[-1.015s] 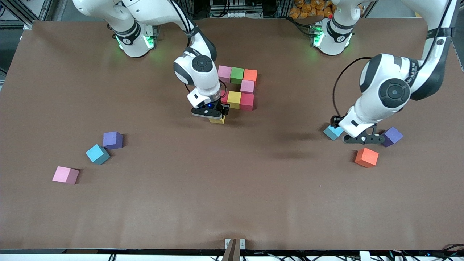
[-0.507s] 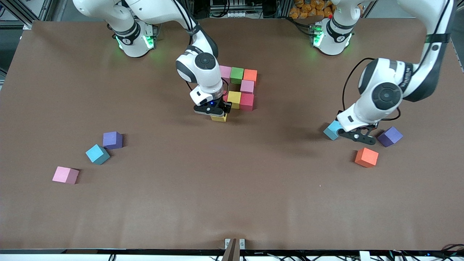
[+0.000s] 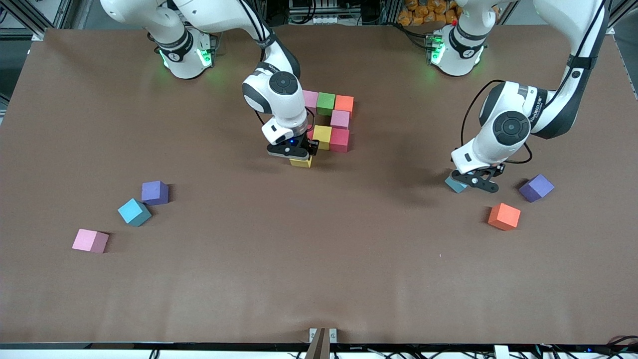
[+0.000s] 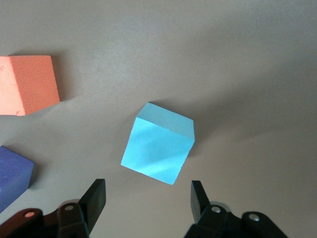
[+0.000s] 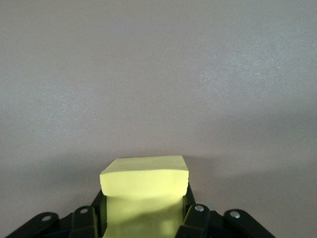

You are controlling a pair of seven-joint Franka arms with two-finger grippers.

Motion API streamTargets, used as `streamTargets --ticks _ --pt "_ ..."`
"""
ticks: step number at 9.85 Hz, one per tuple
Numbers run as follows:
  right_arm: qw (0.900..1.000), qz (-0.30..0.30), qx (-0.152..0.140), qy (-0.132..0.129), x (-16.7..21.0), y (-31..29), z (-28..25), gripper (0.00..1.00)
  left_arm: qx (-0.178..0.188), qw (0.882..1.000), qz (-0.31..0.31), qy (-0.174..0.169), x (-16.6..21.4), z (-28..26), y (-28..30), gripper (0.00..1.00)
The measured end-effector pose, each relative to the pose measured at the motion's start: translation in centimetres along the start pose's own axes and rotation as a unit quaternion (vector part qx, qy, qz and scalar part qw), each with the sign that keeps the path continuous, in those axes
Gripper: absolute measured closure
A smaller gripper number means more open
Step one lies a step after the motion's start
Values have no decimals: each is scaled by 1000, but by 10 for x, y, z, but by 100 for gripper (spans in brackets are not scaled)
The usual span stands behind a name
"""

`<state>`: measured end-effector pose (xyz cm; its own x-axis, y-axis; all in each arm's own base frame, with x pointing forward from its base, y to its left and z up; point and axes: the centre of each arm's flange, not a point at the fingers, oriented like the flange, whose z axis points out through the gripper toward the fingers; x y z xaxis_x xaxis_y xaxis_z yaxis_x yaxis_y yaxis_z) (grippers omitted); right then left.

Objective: Form number 2 with 11 blocks
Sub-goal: 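Release the yellow cube with the right gripper while the left gripper grasps cyan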

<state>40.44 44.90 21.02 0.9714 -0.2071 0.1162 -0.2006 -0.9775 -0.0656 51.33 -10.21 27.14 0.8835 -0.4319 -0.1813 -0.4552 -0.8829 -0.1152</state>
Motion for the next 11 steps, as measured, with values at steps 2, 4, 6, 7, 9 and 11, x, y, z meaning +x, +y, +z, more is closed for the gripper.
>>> streamTargets --ticks 2,4,6,7,9,11 --pt "1000 -1 -1 1 -1 0 0 41 0 999 51 11 0 3 3 23" --pt "1000 -5 -3 2 -3 -1 0 41 -1 996 84 20 0 7 5 23" --pt "1000 -5 -4 3 -4 -1 0 41 -3 996 92 23 1 14 7 23" --pt "1000 -5 -4 3 -4 -2 0 41 -3 995 94 23 1 16 7 23" --pt "1000 -2 -6 2 -7 -3 0 41 -3 995 98 29 4 21 7 23" --pt "1000 -2 -8 2 -11 -4 0 41 6 994 108 32 5 28 3 23"
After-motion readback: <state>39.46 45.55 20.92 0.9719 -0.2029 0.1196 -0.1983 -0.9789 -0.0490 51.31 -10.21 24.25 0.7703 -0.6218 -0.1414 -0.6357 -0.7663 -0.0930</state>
